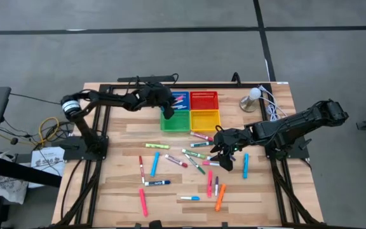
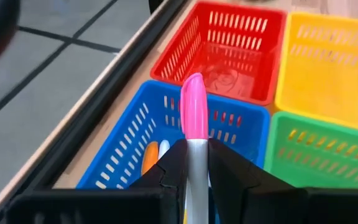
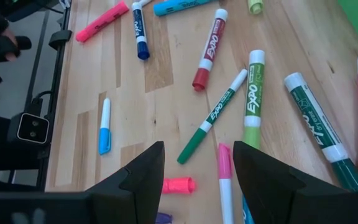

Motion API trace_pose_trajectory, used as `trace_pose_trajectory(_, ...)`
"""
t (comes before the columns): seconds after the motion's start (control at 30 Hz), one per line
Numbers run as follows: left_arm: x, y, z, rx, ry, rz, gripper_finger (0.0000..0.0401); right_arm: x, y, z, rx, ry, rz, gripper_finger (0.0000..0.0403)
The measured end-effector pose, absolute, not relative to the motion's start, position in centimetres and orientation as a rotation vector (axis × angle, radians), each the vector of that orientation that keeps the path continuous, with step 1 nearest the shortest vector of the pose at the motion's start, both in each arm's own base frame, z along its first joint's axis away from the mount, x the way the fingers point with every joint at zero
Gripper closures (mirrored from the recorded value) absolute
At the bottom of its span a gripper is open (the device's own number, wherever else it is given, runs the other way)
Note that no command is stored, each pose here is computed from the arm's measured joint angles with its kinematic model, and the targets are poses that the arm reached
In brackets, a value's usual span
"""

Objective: Pick & Place Markers
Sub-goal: Put the top small pink marker into the blue bin

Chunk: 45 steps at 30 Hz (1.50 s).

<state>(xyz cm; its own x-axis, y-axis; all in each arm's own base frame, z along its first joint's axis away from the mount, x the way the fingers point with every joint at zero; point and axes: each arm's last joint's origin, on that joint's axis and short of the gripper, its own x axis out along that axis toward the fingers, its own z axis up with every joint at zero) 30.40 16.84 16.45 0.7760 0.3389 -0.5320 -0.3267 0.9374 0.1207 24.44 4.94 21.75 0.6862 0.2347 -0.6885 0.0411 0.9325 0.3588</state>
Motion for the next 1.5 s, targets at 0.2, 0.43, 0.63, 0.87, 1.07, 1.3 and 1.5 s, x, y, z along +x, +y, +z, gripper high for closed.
trace_pose_trajectory(0.2,31.6,17.4,15.2,-0.006,0.607,0.360,0.0346,24.5,5.0,21.8,0.366,0.800,0.114,0.0221)
trace_pose_trajectory(0.43,32.0,17.7,14.2,-0.021,0.637,0.356,0.0346,24.6,5.0,21.9,0.367,0.791,0.116,0.0221)
trace_pose_trajectory(0.63,31.7,17.8,14.0,-0.032,0.660,0.357,0.0341,24.6,5.0,21.9,0.367,0.792,0.116,0.0221)
trace_pose_trajectory(0.87,31.4,17.8,13.7,-0.050,0.708,0.354,0.0337,24.6,5.0,21.9,0.366,0.792,0.117,0.0221)
trace_pose_trajectory(1.07,31.3,17.9,13.6,-0.051,0.710,0.355,0.0336,24.6,5.0,21.9,0.366,0.792,0.117,0.0221)
trace_pose_trajectory(1.3,31.3,17.9,13.6,-0.052,0.714,0.355,0.0335,24.6,5.0,21.9,0.366,0.792,0.117,0.0221)
trace_pose_trajectory(1.5,31.3,17.9,13.6,-0.050,0.715,0.354,0.0329,24.6,5.0,21.9,0.366,0.792,0.117,0.0221)
